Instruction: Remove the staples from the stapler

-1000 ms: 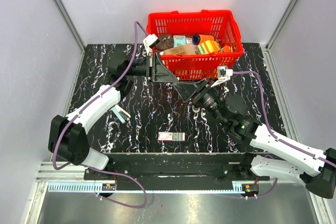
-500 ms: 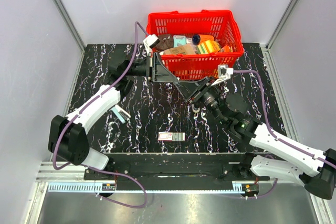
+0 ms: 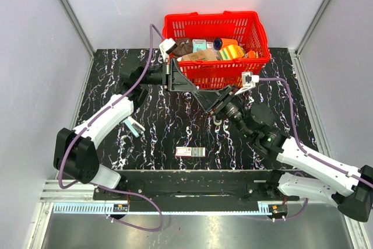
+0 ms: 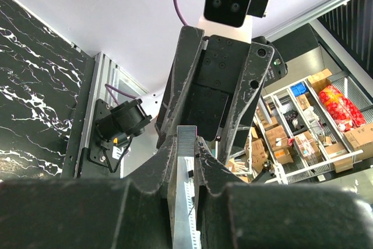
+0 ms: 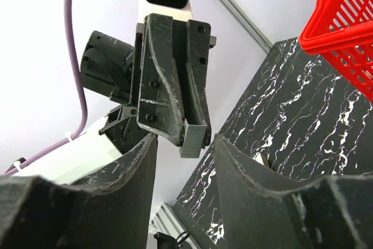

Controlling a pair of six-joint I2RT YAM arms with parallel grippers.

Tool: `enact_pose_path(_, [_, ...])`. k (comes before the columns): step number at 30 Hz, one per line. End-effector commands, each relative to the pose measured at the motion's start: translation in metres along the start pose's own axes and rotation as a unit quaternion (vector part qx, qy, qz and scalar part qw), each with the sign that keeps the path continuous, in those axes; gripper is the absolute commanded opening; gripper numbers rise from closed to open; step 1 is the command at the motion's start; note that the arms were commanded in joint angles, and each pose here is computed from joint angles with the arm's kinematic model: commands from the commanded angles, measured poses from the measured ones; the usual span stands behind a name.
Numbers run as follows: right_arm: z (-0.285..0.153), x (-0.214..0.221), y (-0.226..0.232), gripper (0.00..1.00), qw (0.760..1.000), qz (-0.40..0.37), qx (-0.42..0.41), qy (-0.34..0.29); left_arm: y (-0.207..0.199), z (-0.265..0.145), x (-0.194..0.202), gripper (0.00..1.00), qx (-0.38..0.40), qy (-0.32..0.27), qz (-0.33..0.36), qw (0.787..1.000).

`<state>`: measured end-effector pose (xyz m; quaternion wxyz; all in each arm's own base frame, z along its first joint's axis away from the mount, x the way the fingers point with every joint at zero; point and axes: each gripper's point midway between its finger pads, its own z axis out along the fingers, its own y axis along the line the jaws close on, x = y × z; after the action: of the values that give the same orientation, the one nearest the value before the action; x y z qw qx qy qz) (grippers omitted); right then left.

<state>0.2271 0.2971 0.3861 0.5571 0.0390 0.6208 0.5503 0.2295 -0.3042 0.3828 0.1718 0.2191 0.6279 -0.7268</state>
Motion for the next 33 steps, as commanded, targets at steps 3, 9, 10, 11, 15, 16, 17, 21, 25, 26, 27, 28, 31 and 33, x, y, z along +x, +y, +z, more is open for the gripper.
enact_pose_path(3, [-0.013, -0.043, 0.021, 0.51, 0.998, -0.016, -0.019, -0.055, -0.012, -0.002, 0.004, 0.0, 0.01, 0.007, 0.039, 0.999])
enact_pose_path(9, [-0.012, -0.049, 0.018, 0.52, 0.998, -0.024, -0.002, -0.056, -0.012, -0.002, 0.006, 0.0, 0.013, 0.012, 0.042, 0.999])
enact_pose_path(10, [-0.01, -0.047, 0.018, 0.52, 0.998, -0.022, -0.001, -0.053, -0.013, -0.003, 0.007, 0.0, 0.014, 0.014, 0.043, 0.999])
enact_pose_path(11, [-0.008, -0.046, 0.017, 0.52, 0.998, -0.02, 0.0, -0.051, -0.014, -0.003, 0.007, 0.0, 0.015, 0.015, 0.045, 0.999])
enact_pose_path(15, [-0.001, -0.044, 0.019, 0.51, 0.999, -0.013, -0.002, -0.045, -0.018, -0.003, 0.012, 0.01, 0.021, 0.023, 0.053, 0.998])
enact_pose_path(16, [0.0, -0.043, 0.019, 0.51, 0.999, -0.013, -0.002, -0.042, -0.019, -0.003, 0.014, 0.0, 0.022, 0.026, 0.053, 0.998])
enact_pose_path(17, [0.002, -0.042, 0.018, 0.51, 0.999, -0.013, 0.0, -0.041, -0.019, -0.003, 0.015, 0.0, 0.023, 0.028, 0.054, 0.998])
enact_pose_path(21, [0.006, -0.039, 0.014, 0.5, 0.999, -0.009, 0.007, -0.037, -0.022, -0.002, 0.019, 0.0, 0.03, 0.035, 0.056, 0.997])
enact_pose_path(25, [0.008, -0.039, 0.014, 0.48, 0.999, -0.001, 0.007, -0.036, -0.024, -0.001, 0.021, 0.0, 0.034, 0.039, 0.059, 0.997])
enact_pose_path(26, [0.008, -0.038, 0.014, 0.48, 0.999, 0.001, 0.006, -0.033, -0.023, -0.001, 0.021, 0.0, 0.034, 0.04, 0.058, 0.997])
enact_pose_path(27, [0.009, -0.037, 0.013, 0.47, 0.999, 0.002, 0.006, -0.032, -0.024, -0.001, 0.02, 0.0, 0.034, 0.039, 0.059, 0.997])
enact_pose_path(28, [0.009, -0.036, 0.013, 0.47, 1.0, 0.004, 0.006, -0.03, -0.024, -0.001, 0.021, 0.0, 0.034, 0.04, 0.06, 0.997])
enact_pose_path(31, [0.009, -0.031, 0.01, 0.44, 1.0, 0.008, 0.01, -0.025, -0.024, -0.001, 0.02, 0.0, 0.034, 0.038, 0.06, 0.997])
enact_pose_path(33, [0.009, -0.031, 0.009, 0.43, 1.0, 0.01, 0.011, -0.024, -0.023, -0.001, 0.019, 0.0, 0.033, 0.036, 0.059, 0.997])
